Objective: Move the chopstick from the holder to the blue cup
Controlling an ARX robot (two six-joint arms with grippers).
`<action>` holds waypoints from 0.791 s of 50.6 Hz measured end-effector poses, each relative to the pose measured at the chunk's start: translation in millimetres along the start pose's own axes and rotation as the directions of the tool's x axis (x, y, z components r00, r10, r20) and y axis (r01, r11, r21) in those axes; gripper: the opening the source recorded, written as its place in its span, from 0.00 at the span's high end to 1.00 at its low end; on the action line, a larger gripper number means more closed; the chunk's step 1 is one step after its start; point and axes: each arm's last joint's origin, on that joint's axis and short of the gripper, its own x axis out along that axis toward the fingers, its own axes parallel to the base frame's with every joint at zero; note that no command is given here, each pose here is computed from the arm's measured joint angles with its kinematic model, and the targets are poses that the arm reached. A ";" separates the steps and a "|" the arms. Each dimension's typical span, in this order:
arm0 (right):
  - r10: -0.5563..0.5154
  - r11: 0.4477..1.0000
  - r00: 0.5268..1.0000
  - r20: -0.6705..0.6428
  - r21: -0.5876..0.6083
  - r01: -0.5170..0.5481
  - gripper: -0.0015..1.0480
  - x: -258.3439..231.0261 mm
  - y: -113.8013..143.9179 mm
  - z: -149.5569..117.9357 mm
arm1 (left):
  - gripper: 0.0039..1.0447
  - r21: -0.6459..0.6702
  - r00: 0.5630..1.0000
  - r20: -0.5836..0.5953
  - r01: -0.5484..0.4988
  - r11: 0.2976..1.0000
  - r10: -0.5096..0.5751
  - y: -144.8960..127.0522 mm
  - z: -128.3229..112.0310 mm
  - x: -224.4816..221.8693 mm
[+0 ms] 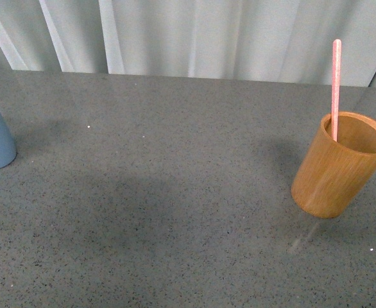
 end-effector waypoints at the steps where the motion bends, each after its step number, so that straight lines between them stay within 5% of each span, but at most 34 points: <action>1: 0.000 1.000 1.000 0.000 0.000 0.000 0.10 0.0 0.0 0.0 | 0.06 0.000 1.000 0.000 0.000 1.000 0.000 0.0 0.0 0.0; 40: 0.000 1.000 1.000 0.000 0.000 0.000 0.10 0.0 0.0 0.0 | 0.06 0.000 1.000 0.000 0.000 1.000 0.000 0.0 0.0 0.0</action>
